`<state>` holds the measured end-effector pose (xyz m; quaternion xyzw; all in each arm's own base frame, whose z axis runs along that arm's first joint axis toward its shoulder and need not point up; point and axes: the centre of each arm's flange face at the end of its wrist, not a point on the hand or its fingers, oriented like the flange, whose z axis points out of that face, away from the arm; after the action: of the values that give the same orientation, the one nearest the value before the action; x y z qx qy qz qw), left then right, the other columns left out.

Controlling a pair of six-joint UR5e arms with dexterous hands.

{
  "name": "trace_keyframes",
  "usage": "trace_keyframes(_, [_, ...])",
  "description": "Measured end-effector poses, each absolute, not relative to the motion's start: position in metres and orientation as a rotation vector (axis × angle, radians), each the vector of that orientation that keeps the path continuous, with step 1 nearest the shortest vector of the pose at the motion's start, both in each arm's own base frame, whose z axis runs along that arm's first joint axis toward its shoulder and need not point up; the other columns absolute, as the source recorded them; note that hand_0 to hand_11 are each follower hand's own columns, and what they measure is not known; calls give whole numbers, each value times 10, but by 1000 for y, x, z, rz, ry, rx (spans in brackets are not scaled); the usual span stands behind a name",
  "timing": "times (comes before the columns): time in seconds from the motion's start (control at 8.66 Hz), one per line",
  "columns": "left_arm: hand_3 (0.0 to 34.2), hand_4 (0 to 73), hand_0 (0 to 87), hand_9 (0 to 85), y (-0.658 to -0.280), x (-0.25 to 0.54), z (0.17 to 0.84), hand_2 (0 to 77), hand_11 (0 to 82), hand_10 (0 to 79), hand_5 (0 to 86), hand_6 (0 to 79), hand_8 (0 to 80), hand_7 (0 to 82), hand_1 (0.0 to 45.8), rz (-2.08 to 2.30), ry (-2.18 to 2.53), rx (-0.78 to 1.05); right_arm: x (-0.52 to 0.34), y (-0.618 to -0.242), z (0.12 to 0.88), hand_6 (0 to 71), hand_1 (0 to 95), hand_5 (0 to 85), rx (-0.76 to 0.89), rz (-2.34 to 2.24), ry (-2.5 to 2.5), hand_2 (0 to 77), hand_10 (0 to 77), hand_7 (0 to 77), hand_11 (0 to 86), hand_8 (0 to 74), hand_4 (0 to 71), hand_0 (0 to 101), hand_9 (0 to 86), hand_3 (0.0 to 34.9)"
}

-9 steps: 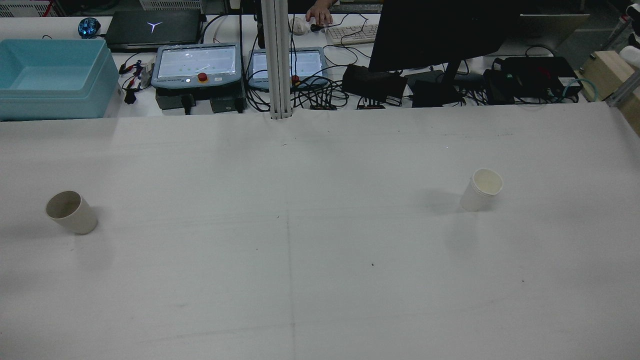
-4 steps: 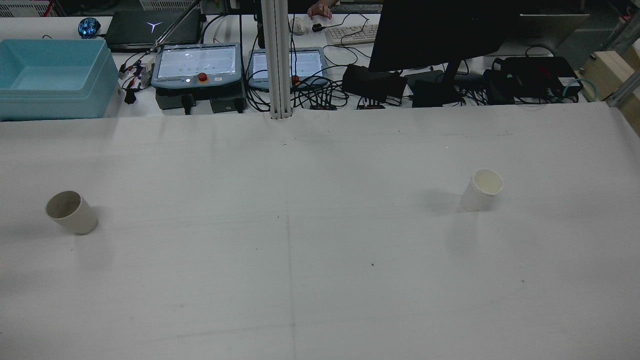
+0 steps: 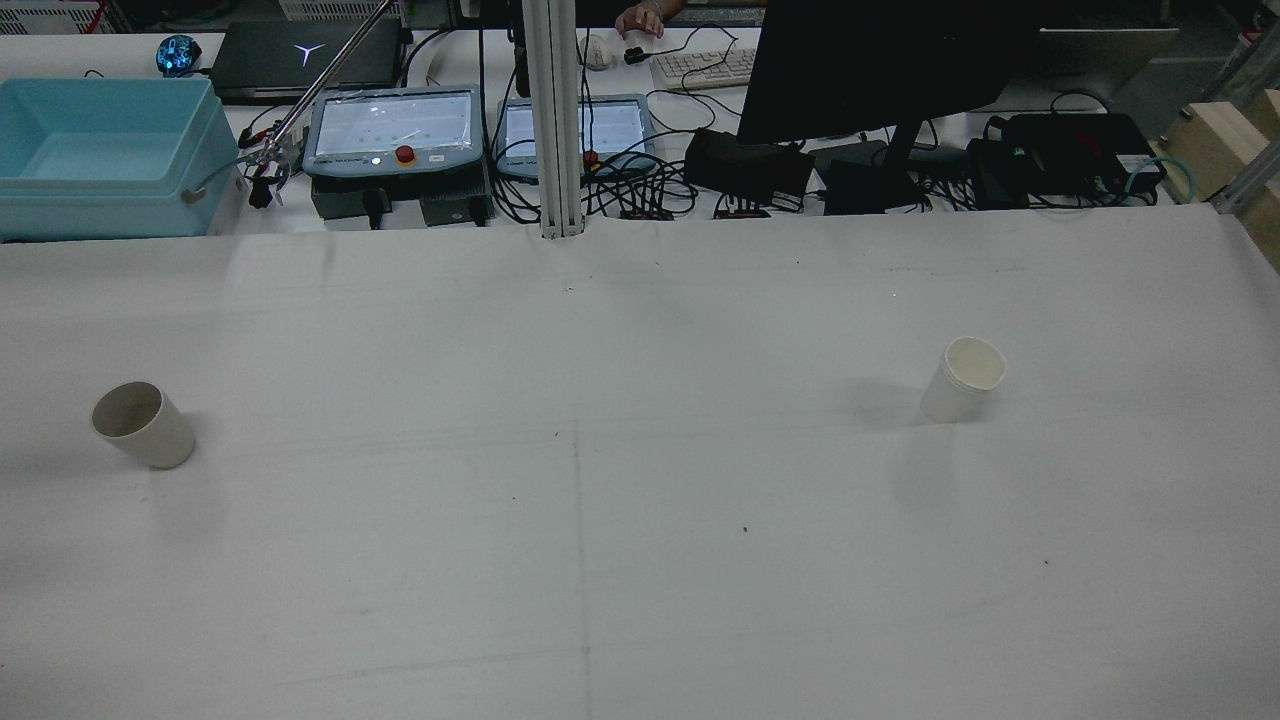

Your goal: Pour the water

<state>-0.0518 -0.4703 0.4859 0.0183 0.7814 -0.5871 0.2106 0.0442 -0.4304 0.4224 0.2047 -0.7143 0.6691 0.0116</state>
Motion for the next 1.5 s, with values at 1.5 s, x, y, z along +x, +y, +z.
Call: trace_keyframes(1.5, [2,153,595,16,-453,76,713,16,87,44,49,22,5,54,180,-1518,2189,229,16,-437,483,5,142,5,619,2072,-1990,153,5,16,11,5,27,465,11,0])
